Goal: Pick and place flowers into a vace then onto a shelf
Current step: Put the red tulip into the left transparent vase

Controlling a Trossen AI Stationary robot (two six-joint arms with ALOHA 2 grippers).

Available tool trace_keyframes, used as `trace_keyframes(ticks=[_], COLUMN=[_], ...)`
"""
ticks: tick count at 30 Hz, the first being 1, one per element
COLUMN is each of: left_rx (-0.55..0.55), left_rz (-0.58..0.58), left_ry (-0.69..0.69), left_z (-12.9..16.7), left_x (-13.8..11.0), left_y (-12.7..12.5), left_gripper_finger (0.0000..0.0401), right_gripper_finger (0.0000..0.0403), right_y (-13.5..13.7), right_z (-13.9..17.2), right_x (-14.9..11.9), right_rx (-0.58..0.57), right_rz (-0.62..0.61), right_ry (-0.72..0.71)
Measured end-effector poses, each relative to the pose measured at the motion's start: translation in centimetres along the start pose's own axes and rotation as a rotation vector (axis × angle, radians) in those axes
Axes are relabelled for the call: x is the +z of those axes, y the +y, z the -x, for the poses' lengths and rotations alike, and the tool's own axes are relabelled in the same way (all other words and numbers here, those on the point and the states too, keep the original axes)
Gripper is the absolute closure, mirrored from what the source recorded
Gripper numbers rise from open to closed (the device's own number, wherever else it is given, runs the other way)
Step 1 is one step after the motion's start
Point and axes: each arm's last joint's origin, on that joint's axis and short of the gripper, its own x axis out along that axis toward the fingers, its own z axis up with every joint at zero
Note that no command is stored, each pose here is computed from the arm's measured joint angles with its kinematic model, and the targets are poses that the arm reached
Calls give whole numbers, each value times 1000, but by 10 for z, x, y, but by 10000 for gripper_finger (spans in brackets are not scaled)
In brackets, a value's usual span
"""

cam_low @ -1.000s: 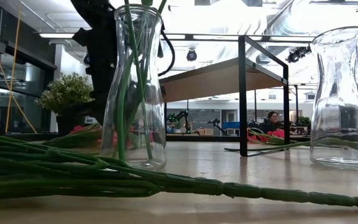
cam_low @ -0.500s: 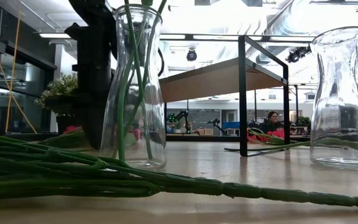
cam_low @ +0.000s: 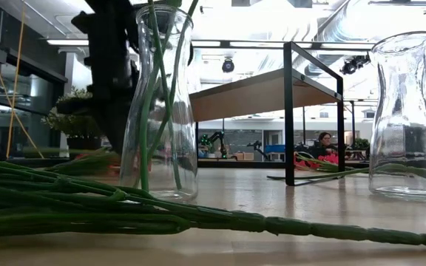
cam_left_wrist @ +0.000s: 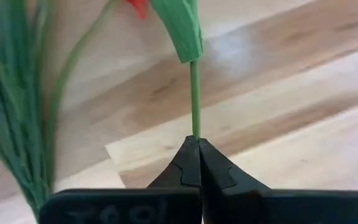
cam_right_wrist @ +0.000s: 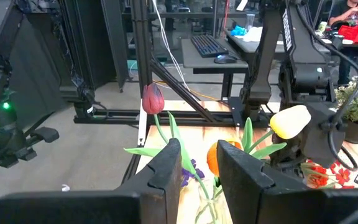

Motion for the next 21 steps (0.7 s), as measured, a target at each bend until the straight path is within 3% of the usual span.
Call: trace_keyframes(ticks=[8,21], left_rx=[-86,18], left_rz=[-54,-133], left_ry=[96,210], left_z=[9,19], left_x=[-5,-49], left_y=[-3,2], left_gripper_finger=[380,380], right_gripper_finger=[309,309], right_y=[0,-1], right_z=[0,0], right_x=[0,0], right_rx=[-1,-19], right_rz=[0,0], right_ry=[0,-4])
